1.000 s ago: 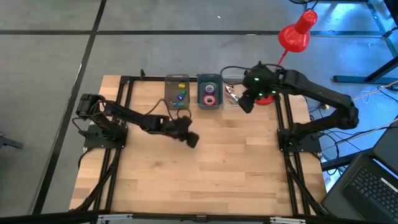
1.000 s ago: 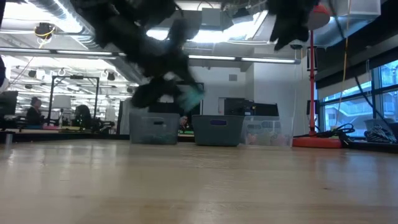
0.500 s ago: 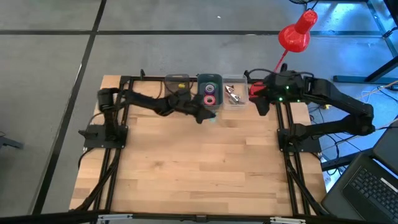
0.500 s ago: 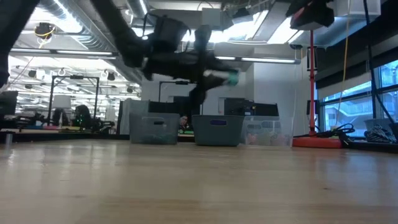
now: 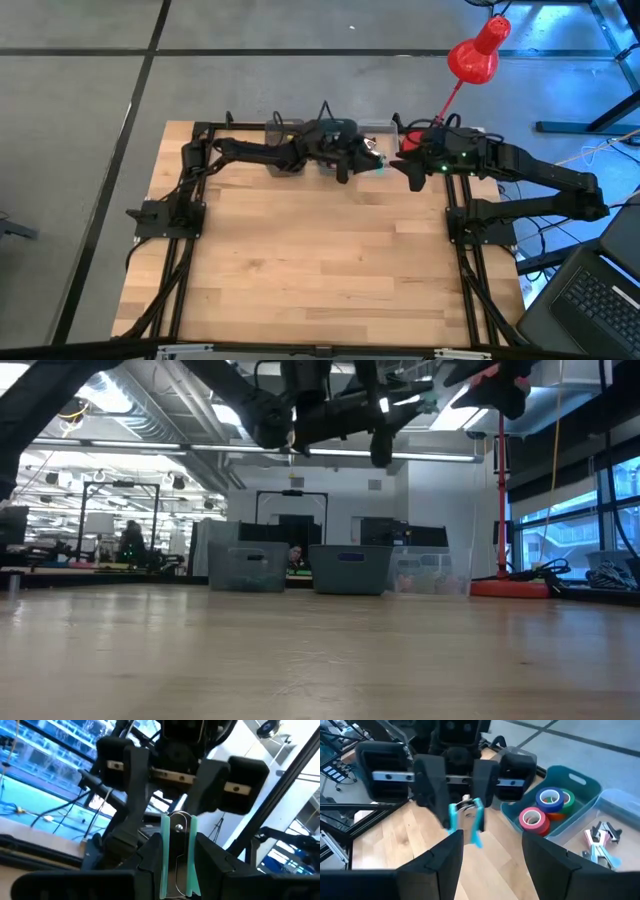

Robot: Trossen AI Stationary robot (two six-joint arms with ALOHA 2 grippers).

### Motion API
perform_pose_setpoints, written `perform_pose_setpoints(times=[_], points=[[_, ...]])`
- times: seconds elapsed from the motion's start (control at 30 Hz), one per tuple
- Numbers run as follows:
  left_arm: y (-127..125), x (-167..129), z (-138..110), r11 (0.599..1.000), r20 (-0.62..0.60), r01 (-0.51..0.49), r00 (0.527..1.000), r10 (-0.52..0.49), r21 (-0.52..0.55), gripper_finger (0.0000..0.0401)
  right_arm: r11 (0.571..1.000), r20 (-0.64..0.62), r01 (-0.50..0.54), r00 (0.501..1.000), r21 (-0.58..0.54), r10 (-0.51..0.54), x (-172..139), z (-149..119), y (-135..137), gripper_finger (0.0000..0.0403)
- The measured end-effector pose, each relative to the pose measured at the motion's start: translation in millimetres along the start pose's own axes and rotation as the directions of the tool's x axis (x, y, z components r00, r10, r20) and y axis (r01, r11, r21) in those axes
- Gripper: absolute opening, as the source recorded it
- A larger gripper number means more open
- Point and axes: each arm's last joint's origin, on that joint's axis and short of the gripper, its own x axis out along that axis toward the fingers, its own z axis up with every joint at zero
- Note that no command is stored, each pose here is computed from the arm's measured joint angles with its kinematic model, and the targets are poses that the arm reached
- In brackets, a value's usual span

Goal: Pick and place Stapler, Stapler remover, tape
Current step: Put the light blue staple remover into the transparent bin

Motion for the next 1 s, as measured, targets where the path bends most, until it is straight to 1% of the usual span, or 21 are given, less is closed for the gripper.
perform_pose_setpoints(times=[0.13, 0.3, 0.63, 0.73, 0.9, 1.0], points=[[2.4, 0.0, 10.4, 1.0, 0.021, -0.003, 1.0, 0.003, 0.022, 0.0075, 1.0, 0.026, -0.017, 0.999, -0.022, 0.017, -0.1, 2.7, 1.5, 0.0203], [6.6, -3.2, 16.3, 0.999, 0.036, -0.017, 0.999, 0.016, 0.03, 0.0075, 0.998, 0.039, -0.058, 0.997, -0.028, 0.059, 1.1, 5.2, 3.9, 0.0203], [6.7, -5.0, 25.1, 0.999, 0.082, -0.012, 0.997, 0.009, 0.033, 0.0075, 0.998, 0.033, -0.056, 0.998, -0.023, 0.057, 5.8, 5.5, 4.8, 0.0204], [3.2, -2.2, 31.9, 0.998, 0.095, -0.002, 0.995, -0.004, 0.056, 0.0075, 0.998, 0.039, -0.061, 0.997, -0.024, 0.062, 8.1, 6.6, 5.6, 0.0204], [0.4, 1.6, 39.5, 0.997, 0.093, 0.001, 0.996, -0.007, 0.073, 0.0075, 0.998, 0.042, -0.062, 0.997, -0.026, 0.063, 12.4, 7.7, 6.8, 0.0204], [1.2, 2.2, 38.8, 0.997, 0.072, -0.008, 0.997, 0.002, 0.075, 0.0075, 0.998, 0.038, -0.058, 0.998, -0.029, 0.06, 14.1, 7.6, 6.8, 0.0204]])
